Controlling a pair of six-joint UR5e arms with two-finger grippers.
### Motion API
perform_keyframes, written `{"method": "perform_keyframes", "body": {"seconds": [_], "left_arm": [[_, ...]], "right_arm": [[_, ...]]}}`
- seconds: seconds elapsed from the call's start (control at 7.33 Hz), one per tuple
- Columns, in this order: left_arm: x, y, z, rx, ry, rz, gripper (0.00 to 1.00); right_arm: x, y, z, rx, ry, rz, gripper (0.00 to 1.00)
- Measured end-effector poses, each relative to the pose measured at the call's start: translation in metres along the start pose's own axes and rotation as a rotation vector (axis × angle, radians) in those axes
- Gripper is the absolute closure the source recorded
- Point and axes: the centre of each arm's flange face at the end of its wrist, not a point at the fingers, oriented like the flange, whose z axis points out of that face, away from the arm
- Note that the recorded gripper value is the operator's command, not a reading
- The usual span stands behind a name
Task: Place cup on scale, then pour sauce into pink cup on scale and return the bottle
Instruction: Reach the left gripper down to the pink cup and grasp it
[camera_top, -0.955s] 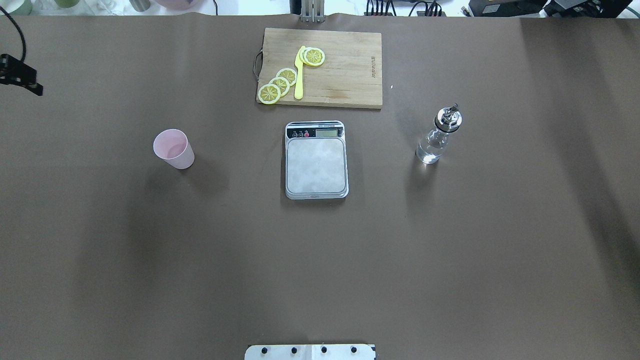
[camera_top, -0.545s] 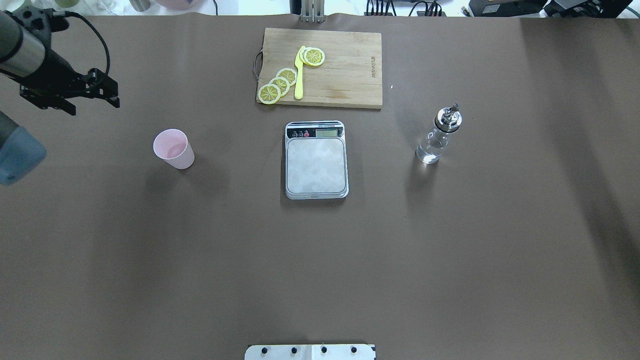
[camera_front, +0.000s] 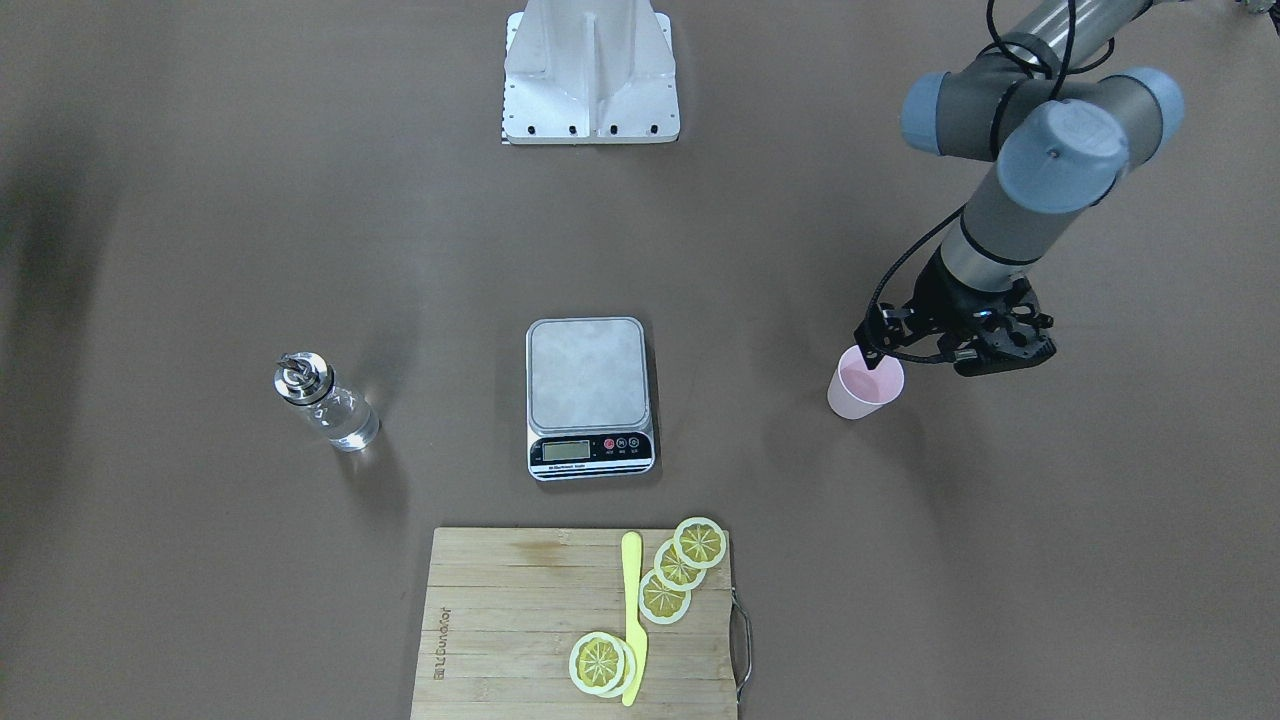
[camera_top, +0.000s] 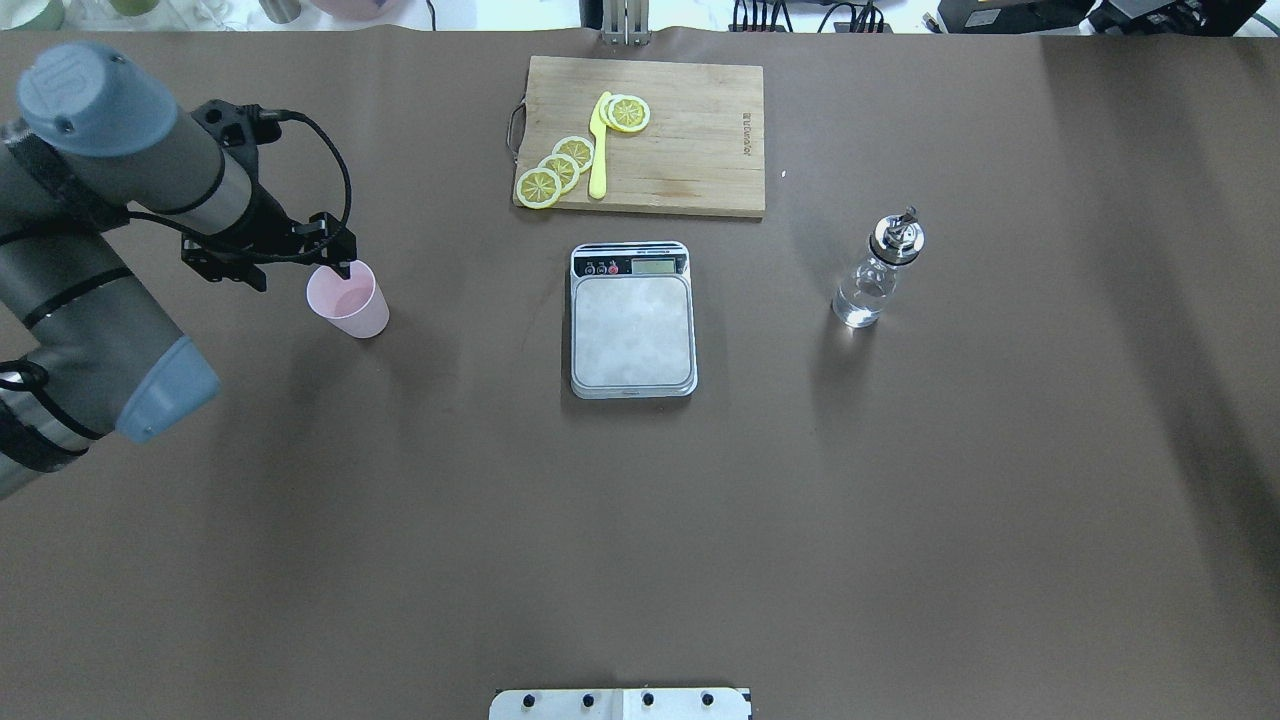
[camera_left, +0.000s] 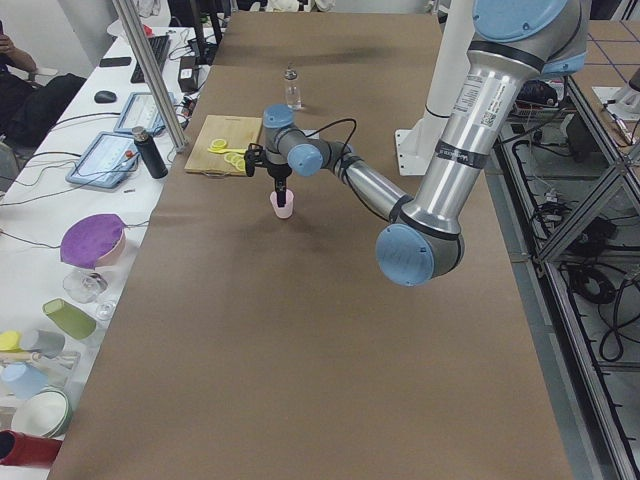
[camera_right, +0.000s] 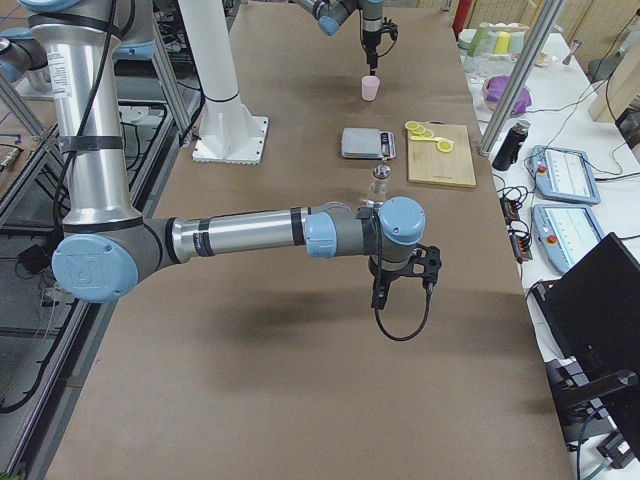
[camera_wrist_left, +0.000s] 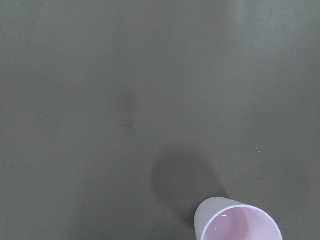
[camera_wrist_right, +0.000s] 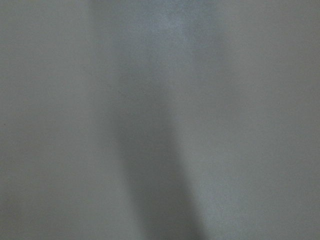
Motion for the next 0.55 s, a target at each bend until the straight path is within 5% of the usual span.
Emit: {"method": "perform_keyframes", "body": {"seconds": [0.55], "left_arm": [[0.0090, 0.0079, 0.0216, -0.011, -0.025, 0.049, 0.07]], "right_arm": [[-0.0038, -0.0001, -0.0006, 0.002, 0.000, -0.006, 0.00]]}}
